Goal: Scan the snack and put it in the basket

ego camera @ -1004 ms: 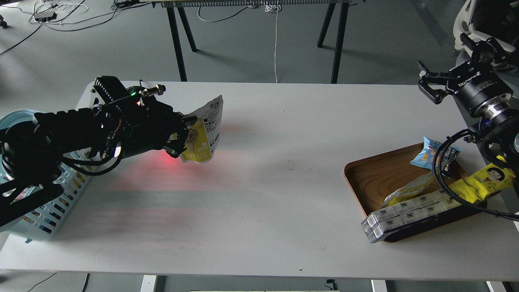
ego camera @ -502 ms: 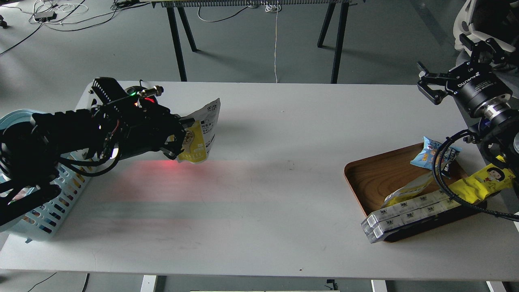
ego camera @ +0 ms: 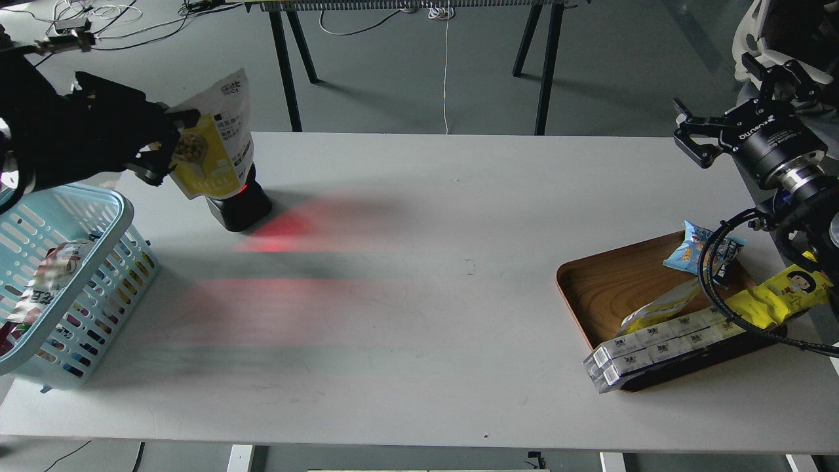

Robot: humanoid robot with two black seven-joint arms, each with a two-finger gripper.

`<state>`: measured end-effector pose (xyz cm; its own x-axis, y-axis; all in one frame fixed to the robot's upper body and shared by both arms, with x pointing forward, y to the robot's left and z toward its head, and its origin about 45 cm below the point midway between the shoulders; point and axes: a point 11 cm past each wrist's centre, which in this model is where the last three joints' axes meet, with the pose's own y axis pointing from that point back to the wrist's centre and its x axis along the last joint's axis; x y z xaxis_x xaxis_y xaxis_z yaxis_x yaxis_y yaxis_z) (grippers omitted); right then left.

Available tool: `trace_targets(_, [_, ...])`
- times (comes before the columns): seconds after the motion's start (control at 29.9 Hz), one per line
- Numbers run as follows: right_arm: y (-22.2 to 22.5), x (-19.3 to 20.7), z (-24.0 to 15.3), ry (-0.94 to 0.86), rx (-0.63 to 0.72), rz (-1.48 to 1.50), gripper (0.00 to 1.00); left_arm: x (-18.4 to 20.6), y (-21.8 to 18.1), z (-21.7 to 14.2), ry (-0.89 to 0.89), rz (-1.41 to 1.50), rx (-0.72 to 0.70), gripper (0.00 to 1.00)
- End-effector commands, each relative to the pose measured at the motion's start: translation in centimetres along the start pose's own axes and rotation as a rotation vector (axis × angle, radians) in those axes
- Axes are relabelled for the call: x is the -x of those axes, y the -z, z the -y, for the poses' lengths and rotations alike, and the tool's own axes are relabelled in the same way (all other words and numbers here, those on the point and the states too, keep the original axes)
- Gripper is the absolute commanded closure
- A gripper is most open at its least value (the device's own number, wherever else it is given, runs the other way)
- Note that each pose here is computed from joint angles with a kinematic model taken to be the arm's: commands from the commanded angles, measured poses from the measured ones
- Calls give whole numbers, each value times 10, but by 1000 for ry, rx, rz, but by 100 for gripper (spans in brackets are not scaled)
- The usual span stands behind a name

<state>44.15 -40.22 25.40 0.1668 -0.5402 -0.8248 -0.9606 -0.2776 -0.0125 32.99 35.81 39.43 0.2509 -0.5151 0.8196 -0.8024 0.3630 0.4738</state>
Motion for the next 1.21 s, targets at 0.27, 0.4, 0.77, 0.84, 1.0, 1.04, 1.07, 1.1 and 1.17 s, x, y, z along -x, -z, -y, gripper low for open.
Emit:
trace_targets(0.27, [-1,4,3,12,0,5,0,37,84,-102,73,-179,-244,99])
trace_targets(0.4, [-2,6,4,17,0,6,0,64,102,-120,95,-222,-286,99])
trace_targets(0.77, [-8,6,7,22,8,17,0,118,107,-137,167,-250,-312,99])
trace_targets(0.84, [-8,6,7,22,8,17,0,131,103,-138,191,-259,-306,99])
trace_targets(1.0, [-7,6,6,20,4,18,0,180,81,-144,258,-281,-285,99])
trace_targets(1.04, [-7,6,6,20,4,18,0,189,76,-146,270,-284,-281,99])
trace_targets(1.07, [-7,6,6,20,5,17,0,195,72,-145,272,-284,-275,99])
trace_targets(1.1, [-7,6,6,20,5,17,0,200,69,-144,273,-285,-268,99])
trace_targets(1.17, [-8,6,7,20,6,18,0,206,65,-142,269,-287,-261,99])
